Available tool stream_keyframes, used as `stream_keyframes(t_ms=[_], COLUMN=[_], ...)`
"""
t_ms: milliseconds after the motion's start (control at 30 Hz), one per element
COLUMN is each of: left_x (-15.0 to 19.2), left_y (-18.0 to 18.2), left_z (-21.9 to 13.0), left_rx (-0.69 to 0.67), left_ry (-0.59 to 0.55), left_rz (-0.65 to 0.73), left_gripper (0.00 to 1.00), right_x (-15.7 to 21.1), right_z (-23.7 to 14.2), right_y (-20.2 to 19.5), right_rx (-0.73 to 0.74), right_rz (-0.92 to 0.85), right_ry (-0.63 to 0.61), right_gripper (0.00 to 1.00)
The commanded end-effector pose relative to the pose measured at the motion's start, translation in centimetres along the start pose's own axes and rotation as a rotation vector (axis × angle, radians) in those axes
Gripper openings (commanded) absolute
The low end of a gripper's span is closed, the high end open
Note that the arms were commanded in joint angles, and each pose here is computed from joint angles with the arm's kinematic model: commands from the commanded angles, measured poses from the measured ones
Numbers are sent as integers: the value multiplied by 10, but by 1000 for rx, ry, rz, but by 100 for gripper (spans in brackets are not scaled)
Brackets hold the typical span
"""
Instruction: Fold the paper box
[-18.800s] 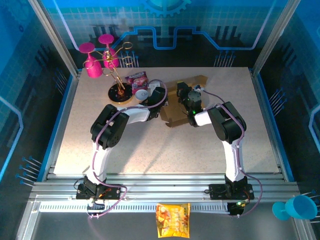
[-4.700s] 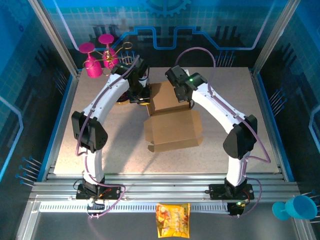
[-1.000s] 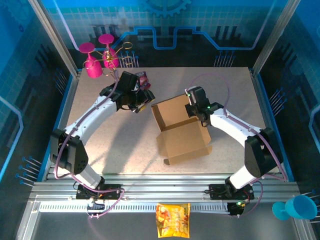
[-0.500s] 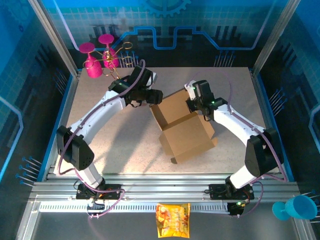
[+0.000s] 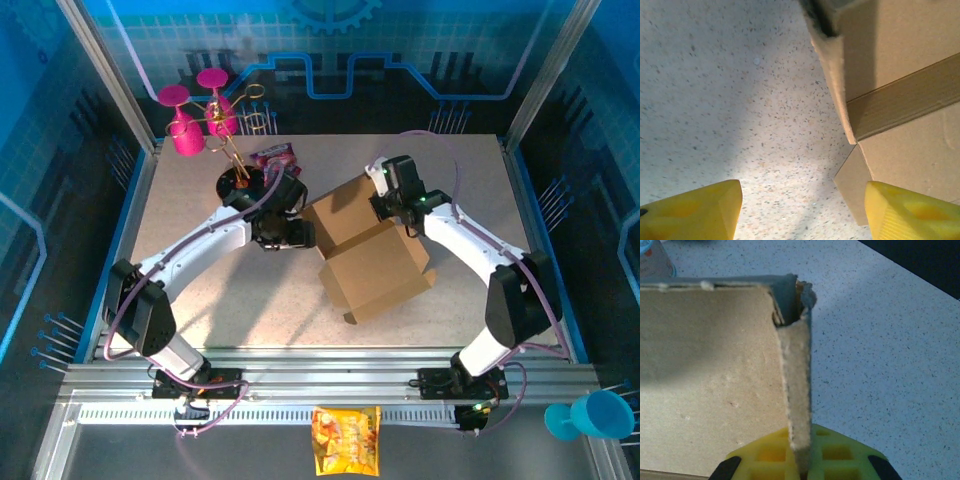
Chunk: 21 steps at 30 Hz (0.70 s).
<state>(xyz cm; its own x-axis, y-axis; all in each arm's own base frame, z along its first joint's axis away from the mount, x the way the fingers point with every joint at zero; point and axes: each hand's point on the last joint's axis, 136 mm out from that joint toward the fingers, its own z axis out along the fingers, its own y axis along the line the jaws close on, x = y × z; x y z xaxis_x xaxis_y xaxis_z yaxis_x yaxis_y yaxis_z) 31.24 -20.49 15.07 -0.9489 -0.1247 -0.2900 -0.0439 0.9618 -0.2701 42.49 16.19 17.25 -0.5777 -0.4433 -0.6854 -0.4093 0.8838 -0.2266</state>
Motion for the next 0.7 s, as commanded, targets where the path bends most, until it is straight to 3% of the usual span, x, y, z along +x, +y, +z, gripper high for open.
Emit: stream_keyframes(t_ms=[0,133,233,400,500,667], left_x=[-14,-26,-29,-23,-24,-26], left_y=[-12,-13,-18,-13,-10,-13], left_z=[2,17,32,54,58,58], left_rx=[79,104,115,60,43,45], left_ry=[-83,-157,-153,-122,-133,-135], left_rz=[-120,-181,-204,-213,-219,-218], left_gripper=[66,66,65,54,41,1], right_x=[-9,-7,-6,-2,1,4], right_z=[-1,0,0,2,4,8], right_y=[4,8,10,12,15,22], right_rx=[-6,-13,-12,-10,-3,30], right_rz=[-16,-18,-22,-25,-43,-104], right_ry=[-10,-6,-6,-4,0,20], right_gripper=[0,0,0,0,0,0])
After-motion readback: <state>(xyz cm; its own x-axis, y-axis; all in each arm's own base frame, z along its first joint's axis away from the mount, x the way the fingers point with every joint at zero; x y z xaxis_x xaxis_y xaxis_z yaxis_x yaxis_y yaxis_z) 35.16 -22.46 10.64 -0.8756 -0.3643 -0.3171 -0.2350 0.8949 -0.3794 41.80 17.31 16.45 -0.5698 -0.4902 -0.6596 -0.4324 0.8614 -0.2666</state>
